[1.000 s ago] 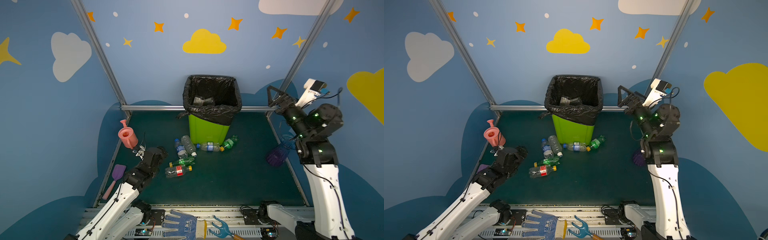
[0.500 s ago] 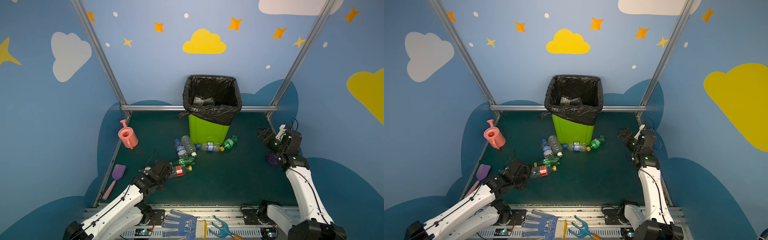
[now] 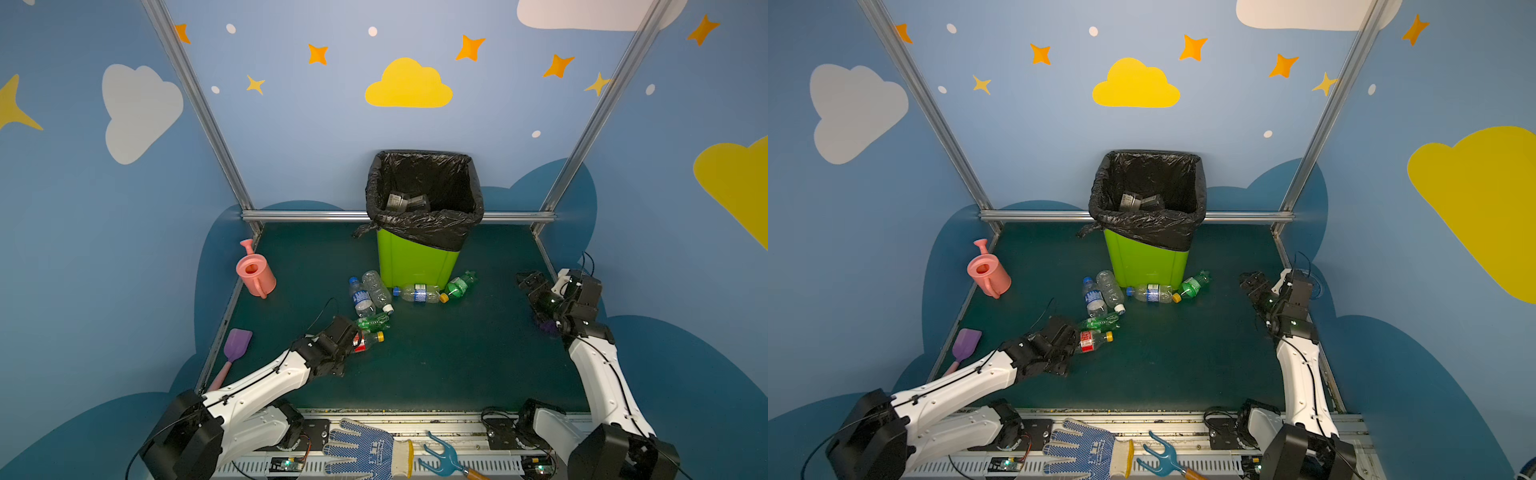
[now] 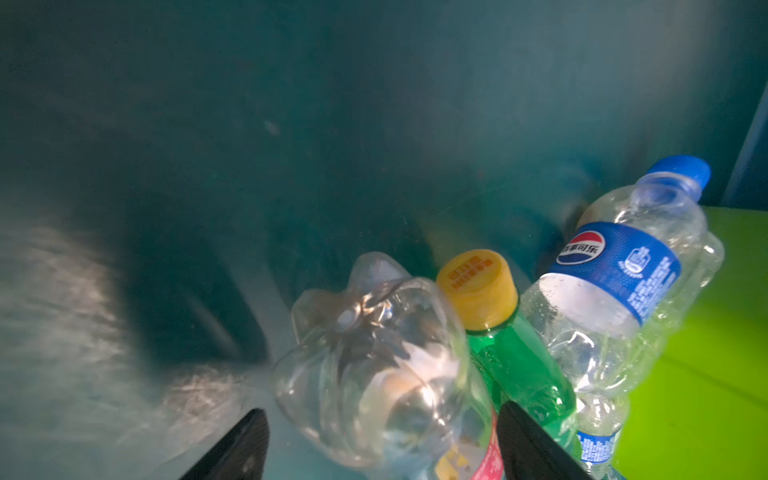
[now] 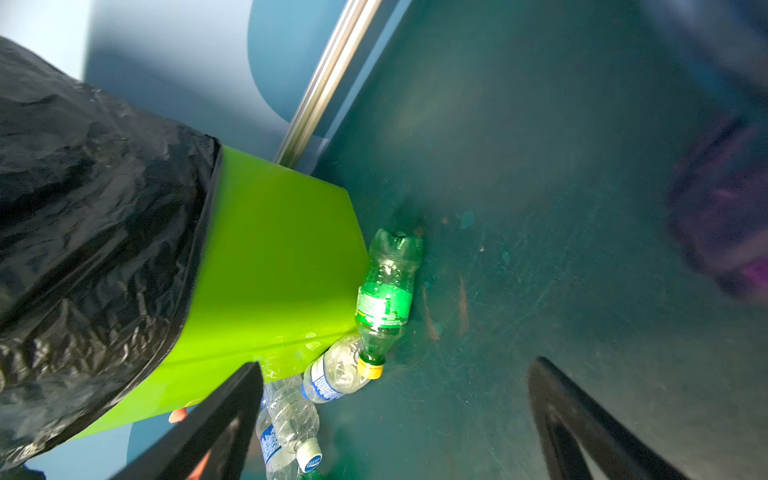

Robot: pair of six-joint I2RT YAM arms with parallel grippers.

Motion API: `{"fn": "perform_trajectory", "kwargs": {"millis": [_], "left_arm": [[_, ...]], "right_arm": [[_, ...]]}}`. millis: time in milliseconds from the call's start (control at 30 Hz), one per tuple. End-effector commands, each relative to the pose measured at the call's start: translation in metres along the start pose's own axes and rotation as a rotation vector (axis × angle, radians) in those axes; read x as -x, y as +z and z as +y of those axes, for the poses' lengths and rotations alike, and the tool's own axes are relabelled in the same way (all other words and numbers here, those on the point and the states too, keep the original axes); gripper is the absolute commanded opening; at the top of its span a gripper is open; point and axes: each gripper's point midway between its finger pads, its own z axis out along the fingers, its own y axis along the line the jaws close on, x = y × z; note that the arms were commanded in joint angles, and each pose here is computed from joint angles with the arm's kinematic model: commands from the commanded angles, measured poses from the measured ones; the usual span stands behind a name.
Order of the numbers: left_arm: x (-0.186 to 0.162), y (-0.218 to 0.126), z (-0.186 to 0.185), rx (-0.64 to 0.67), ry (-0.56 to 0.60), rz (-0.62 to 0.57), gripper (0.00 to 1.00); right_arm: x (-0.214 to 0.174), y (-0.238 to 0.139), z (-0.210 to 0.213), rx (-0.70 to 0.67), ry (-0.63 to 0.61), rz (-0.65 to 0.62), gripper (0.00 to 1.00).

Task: Throw the plastic bottles in the bin
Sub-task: 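Withdraw the right arm while the left gripper reaches to the red-label bottle, then close the left gripper on the red-label clear bottle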

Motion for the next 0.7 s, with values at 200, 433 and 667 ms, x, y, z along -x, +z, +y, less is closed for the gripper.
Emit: {"fn": "perform_trajectory", "kwargs": {"millis": [200, 433, 667], "left_arm": [[-0.005, 0.021, 0.002, 0.016, -0.053, 0.009, 0.82], [0.0, 0.026, 0.008, 0.032, -0.061, -0.004, 0.79], [0.002, 0.027, 0.01, 0.026, -0.061, -0.003, 0.65]], "right_arm": [[-0.003, -0.001, -0.009, -0.009, 0.029, 0.019, 0.97], [-0.005, 0.0, -0.011, -0.013, 0.04, 0.03, 0.97], [-0.005, -0.001, -0.012, -0.015, 0.044, 0.03, 0.98]]}}
